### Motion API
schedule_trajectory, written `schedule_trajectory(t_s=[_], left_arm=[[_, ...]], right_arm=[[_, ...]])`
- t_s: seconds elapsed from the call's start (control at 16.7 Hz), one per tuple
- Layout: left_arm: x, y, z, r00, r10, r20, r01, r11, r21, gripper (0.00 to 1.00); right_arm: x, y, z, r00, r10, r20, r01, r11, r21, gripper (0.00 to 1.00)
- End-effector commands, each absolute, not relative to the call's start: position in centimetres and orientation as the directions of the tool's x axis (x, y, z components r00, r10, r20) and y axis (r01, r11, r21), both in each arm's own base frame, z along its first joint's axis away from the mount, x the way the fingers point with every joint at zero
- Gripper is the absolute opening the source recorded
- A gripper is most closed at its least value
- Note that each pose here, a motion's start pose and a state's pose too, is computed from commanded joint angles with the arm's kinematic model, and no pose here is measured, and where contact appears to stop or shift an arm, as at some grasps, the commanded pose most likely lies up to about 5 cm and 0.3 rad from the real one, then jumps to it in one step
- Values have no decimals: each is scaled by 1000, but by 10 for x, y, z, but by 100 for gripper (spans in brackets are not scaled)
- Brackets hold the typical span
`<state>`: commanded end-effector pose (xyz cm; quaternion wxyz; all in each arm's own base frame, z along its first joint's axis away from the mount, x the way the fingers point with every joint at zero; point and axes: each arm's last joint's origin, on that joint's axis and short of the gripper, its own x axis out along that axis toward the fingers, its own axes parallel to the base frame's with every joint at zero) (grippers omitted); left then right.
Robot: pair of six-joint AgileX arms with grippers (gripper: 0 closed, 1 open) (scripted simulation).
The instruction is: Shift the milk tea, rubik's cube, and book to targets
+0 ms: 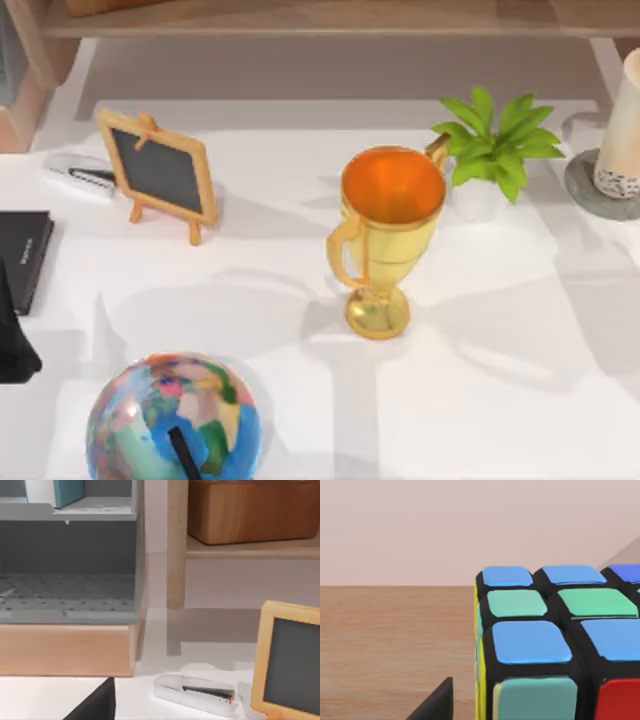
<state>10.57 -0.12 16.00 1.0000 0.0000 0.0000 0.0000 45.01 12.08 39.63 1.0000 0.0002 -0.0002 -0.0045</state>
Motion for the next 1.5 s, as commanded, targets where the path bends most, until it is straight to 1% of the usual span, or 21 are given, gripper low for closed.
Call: schedule_trajectory(t_s=[0.48,0.9,1.26,1.38,1.5], left_arm=[[106,-1,160,1000,0,0,0,1000,0,100],[106,-1,160,1000,0,0,0,1000,0,100],[106,-1,160,1000,0,0,0,1000,0,100],[106,-1,160,1000,0,0,0,1000,0,100],[106,-1,160,1000,0,0,0,1000,0,100]], right_arm=[[449,122,397,1000,-6,1,6,1000,1,100],[421,122,397,1000,-6,1,6,1000,1,100],[419,119,397,1000,-12,0,12,1000,0,100],[408,111,400,1000,-16,-1,16,1000,0,100],[389,98,403,1000,-23,-5,23,1000,-3,100]])
